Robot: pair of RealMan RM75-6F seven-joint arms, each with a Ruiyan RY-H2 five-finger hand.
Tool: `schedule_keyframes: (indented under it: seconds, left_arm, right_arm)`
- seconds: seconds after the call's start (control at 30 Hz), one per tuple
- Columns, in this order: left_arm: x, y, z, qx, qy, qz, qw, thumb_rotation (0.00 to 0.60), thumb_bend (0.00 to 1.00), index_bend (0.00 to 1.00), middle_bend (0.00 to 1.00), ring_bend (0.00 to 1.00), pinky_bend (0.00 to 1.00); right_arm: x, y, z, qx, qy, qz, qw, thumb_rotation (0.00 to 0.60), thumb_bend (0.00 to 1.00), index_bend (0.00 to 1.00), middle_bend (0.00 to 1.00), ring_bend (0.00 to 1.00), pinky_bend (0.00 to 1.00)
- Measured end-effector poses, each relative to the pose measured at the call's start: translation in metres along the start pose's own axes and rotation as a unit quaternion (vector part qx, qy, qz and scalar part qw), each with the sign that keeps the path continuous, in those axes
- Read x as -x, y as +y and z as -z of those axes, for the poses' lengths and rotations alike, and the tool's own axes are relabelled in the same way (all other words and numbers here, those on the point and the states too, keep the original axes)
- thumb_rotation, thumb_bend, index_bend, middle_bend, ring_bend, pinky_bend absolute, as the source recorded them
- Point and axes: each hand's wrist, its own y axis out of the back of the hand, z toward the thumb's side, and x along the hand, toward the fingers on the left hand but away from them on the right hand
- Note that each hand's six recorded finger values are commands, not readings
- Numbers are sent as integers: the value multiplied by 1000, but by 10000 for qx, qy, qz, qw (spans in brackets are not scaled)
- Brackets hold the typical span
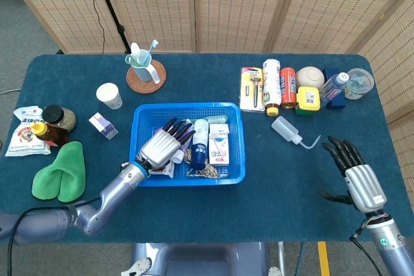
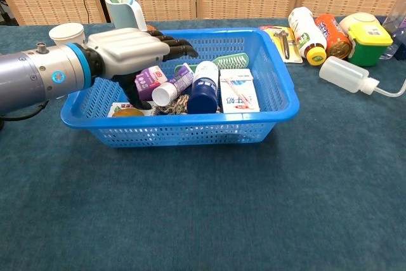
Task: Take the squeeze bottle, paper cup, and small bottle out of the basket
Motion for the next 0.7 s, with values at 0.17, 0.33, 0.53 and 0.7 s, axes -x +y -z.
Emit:
schedule_keyframes:
  seconds: [0.17,0.33,0.53,0.7]
  left_arm:
    - [-7,3,-8,58,0,-73,10000,600,284,73,12,73,153]
    - [-12,5,-11,12,21,-148,9999,600,341,148,57,126,227]
    - [-16,5,-14,-41,57,-167,9998,600,373,260,153,211,347]
    - [-19,5,-18,-186,75,-179,9996,600,383,307,194,241,370]
  right_arm:
    - [0,0,1,9,-5,-9,10000,600,0,0,0,0,0]
    - [0,0,1,-17,-8,0,10000,600,0,0,0,0,0]
    - [0,0,0,-10,8,-1,10000,600,0,0,0,0,0]
    - [-1,0,-2,-16,28,-1,10000,600,0,0,0,0,0]
